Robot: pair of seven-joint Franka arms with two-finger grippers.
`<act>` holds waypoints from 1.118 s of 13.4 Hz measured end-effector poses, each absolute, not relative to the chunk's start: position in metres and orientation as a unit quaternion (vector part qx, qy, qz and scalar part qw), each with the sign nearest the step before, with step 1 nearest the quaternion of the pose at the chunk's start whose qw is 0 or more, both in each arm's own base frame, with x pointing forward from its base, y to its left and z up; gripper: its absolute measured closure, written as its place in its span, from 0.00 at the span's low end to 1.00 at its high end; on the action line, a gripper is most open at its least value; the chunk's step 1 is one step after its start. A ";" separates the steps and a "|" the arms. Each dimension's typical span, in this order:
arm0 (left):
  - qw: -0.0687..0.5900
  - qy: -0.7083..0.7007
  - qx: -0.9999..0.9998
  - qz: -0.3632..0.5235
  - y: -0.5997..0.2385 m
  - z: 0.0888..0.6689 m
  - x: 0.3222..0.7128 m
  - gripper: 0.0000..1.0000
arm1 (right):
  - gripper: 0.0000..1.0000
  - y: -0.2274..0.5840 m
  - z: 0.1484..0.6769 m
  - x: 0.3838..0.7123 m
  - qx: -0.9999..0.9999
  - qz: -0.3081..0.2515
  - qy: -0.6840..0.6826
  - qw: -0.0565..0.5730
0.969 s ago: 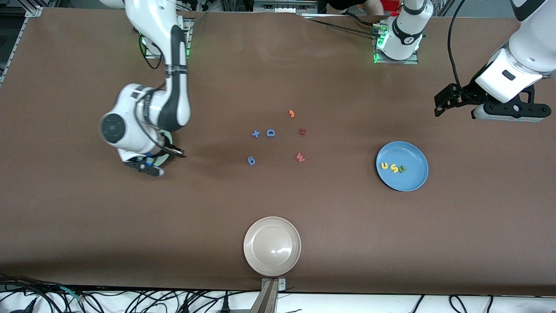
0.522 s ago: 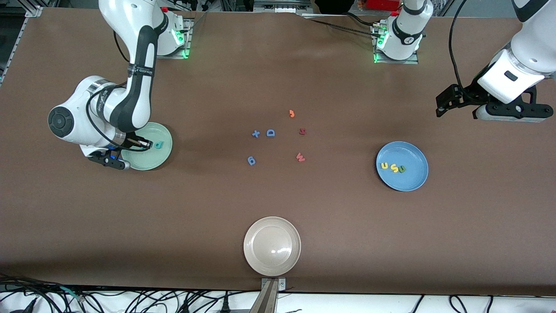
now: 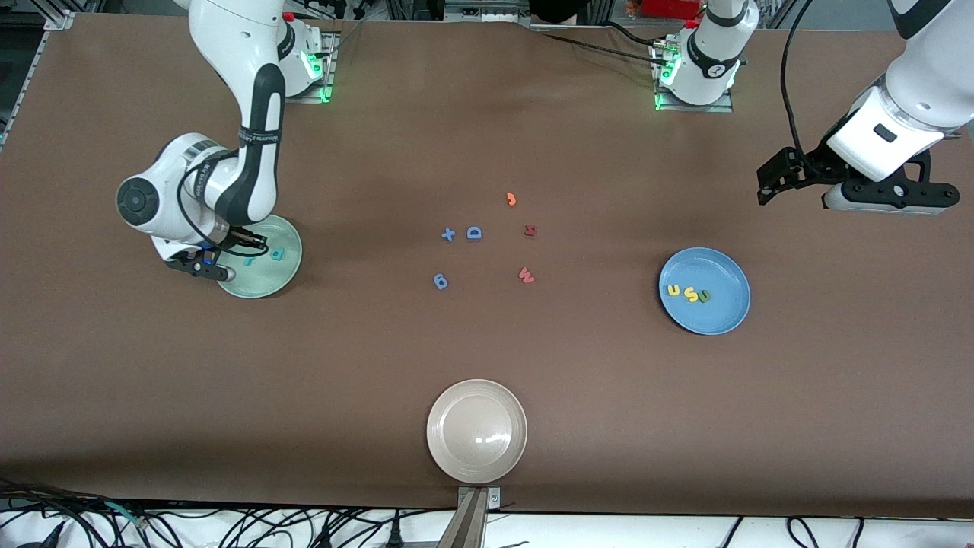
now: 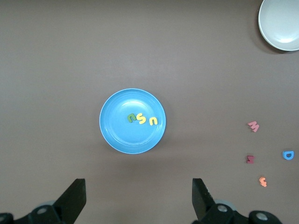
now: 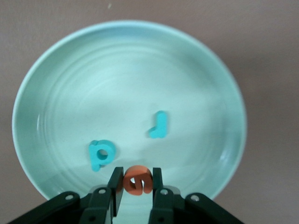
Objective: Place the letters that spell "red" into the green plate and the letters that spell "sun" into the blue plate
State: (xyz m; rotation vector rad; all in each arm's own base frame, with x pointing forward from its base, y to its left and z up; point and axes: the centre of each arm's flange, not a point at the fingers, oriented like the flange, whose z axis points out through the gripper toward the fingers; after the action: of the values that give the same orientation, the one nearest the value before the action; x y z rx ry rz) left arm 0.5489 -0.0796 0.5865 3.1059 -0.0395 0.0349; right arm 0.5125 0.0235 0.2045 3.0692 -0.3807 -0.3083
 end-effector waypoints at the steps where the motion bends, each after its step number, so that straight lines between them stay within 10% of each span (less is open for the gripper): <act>1: 0.018 -0.013 1.000 0.012 -0.080 0.587 0.549 0.00 | 0.71 0.026 0.199 0.511 0.988 -0.099 -0.120 0.019; 7: 0.018 -0.013 1.000 0.012 -0.081 0.587 0.549 0.00 | 0.71 0.009 0.191 0.511 0.988 -0.100 -0.120 0.020; 15: 0.018 -0.011 1.000 0.012 -0.080 0.587 0.550 0.00 | 0.01 -0.005 0.273 0.552 0.988 -0.085 -0.129 -0.023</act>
State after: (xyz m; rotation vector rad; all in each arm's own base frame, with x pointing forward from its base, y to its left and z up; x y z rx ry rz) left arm 0.5497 -0.0797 0.5872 3.1055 -0.0347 0.0362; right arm 0.5518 -0.0050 0.2725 3.1492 -0.4121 -0.2724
